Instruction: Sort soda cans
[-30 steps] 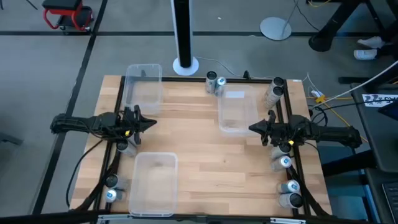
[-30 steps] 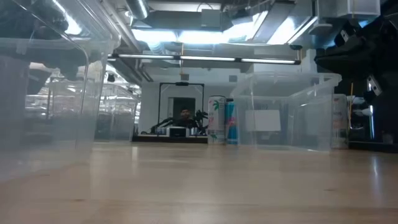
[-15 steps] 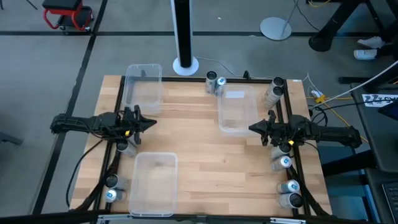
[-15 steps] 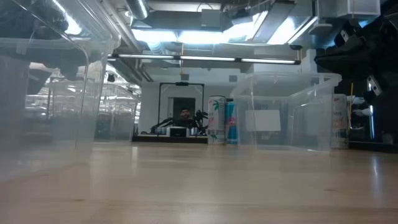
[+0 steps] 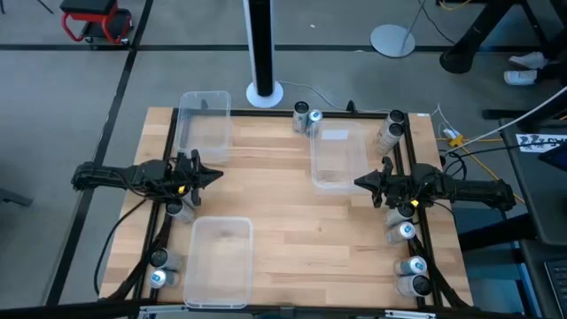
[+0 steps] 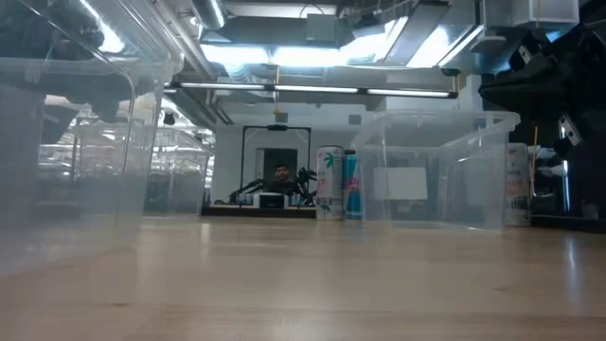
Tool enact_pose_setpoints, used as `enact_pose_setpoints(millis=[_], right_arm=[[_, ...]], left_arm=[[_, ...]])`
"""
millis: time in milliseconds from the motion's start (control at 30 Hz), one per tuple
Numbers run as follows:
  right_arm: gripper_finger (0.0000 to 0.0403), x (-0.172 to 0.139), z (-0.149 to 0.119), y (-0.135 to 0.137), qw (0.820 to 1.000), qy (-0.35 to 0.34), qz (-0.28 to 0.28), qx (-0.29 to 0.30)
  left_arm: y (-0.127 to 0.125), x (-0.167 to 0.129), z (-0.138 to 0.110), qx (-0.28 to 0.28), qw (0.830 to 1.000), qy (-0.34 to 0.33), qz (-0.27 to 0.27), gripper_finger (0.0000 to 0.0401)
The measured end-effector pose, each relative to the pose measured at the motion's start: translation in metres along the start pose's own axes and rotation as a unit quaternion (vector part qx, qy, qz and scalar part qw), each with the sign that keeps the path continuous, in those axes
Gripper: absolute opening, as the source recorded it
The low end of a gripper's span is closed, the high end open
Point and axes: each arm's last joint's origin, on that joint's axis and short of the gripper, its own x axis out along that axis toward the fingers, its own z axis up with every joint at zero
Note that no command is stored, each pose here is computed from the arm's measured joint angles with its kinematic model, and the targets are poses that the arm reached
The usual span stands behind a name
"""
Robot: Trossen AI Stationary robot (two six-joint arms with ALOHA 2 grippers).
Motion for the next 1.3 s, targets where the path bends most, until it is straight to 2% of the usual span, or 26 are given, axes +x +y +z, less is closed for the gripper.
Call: enact_pose_setpoints(millis=[733, 867, 967, 1067, 1233, 1300], right_arm=[[0.0025, 0.000, 0.001, -0.003, 1.000, -0.007, -0.014, -0.001], [0.0025, 0.000, 0.002, -0.004, 0.999, -0.011, -0.020, 0.024], [0.0025, -0.001, 0.004, -0.010, 0.998, -0.020, -0.052, 0.013], [0.0025, -0.002, 0.007, -0.016, 0.996, -0.030, -0.087, -0.005], [0.0025, -0.004, 0.011, -0.024, 0.989, -0.043, -0.132, -0.058], [0.0025, -0.004, 0.011, -0.026, 0.986, -0.033, -0.145, -0.072]], left_arm=[[0.000, 0.000, 0.000, 0.000, 1.000, 0.000, 0.000, 0.0005], [0.000, 0.000, 0.000, -0.002, 1.000, -0.002, 0.000, 0.0005], [0.000, 0.000, 0.001, 0.008, 1.000, -0.006, 0.000, 0.0005], [0.000, 0.000, 0.001, 0.040, 0.999, -0.009, 0.000, 0.0005], [0.000, 0.000, 0.001, 0.054, 0.999, -0.009, 0.001, 0.0005], [0.000, 0.000, 0.001, 0.080, 0.997, -0.010, 0.007, 0.0005]])
